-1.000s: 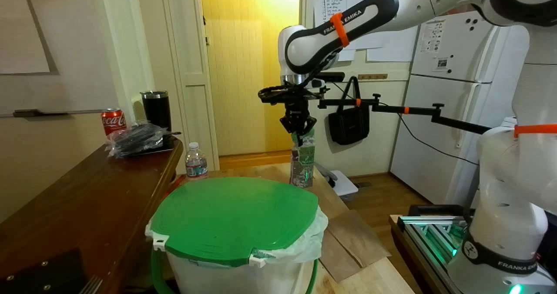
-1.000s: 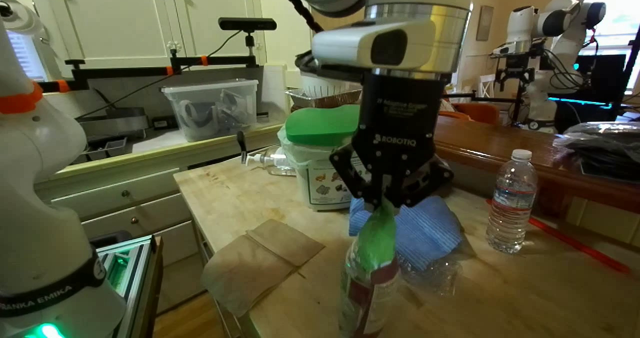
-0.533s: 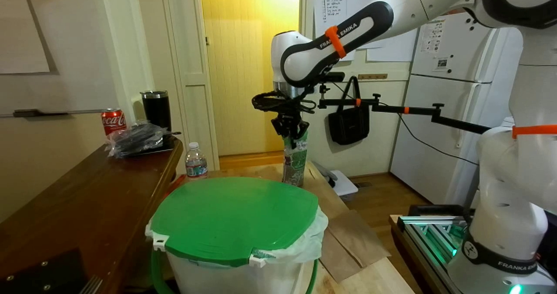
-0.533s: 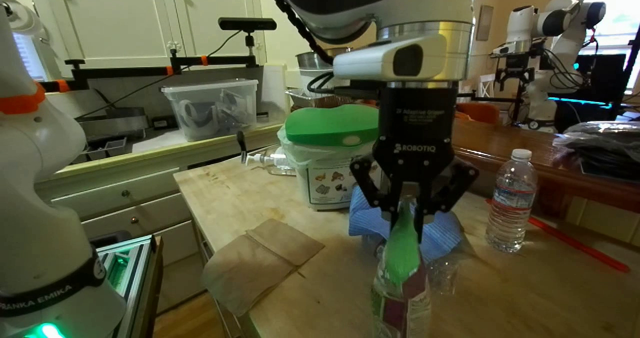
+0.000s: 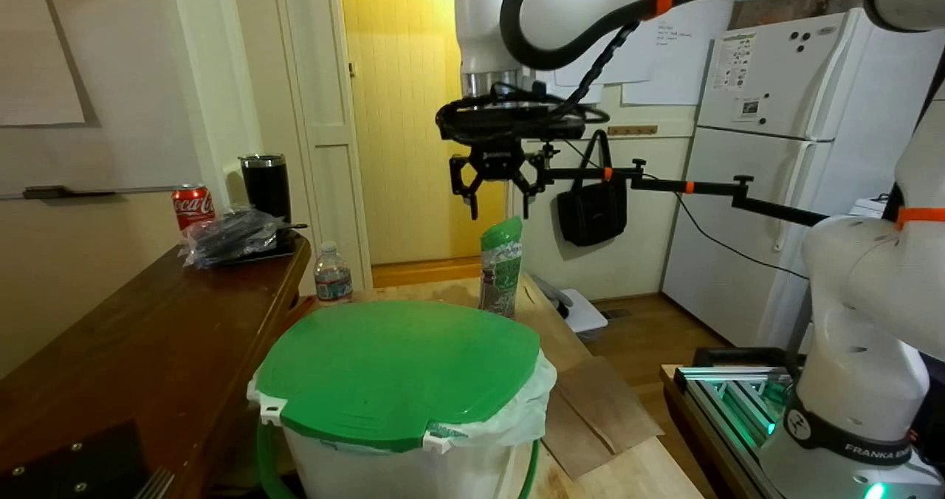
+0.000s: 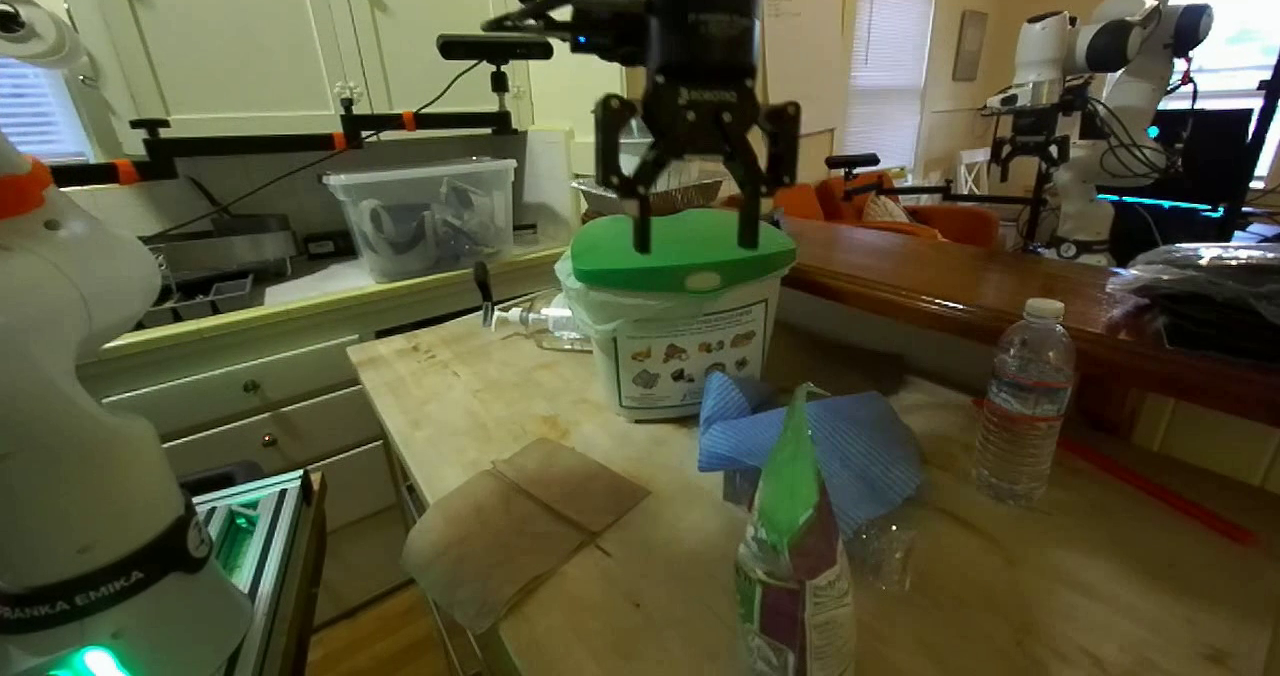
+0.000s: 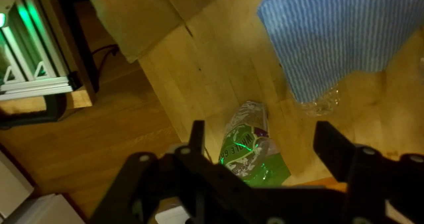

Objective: Move the green bag to the right

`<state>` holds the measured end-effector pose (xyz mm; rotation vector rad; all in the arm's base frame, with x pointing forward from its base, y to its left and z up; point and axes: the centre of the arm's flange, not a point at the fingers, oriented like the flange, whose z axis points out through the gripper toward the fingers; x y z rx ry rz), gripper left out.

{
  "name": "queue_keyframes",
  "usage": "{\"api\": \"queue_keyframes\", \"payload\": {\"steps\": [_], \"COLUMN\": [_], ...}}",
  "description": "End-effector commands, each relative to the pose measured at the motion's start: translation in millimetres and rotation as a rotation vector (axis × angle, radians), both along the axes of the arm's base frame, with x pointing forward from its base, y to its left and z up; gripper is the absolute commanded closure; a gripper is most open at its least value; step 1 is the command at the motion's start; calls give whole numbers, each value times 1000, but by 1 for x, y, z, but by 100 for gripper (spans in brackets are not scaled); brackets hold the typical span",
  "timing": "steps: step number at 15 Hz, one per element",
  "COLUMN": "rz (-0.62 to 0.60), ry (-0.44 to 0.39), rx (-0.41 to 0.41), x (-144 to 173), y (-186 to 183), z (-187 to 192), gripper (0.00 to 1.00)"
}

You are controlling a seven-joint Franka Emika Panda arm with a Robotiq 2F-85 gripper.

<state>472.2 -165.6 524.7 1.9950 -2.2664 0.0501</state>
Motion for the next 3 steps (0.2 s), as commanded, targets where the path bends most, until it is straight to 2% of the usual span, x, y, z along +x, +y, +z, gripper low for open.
{"api": "queue_keyframes", "payload": {"steps": [1,2,3], "rz": [197,108,148], "ry": [40,22,23], "rx": [33,12,13], "x": [-34,-18,-26], "y": [45,27,38], "z": [51,30,43], "gripper": [0,0,0]}}
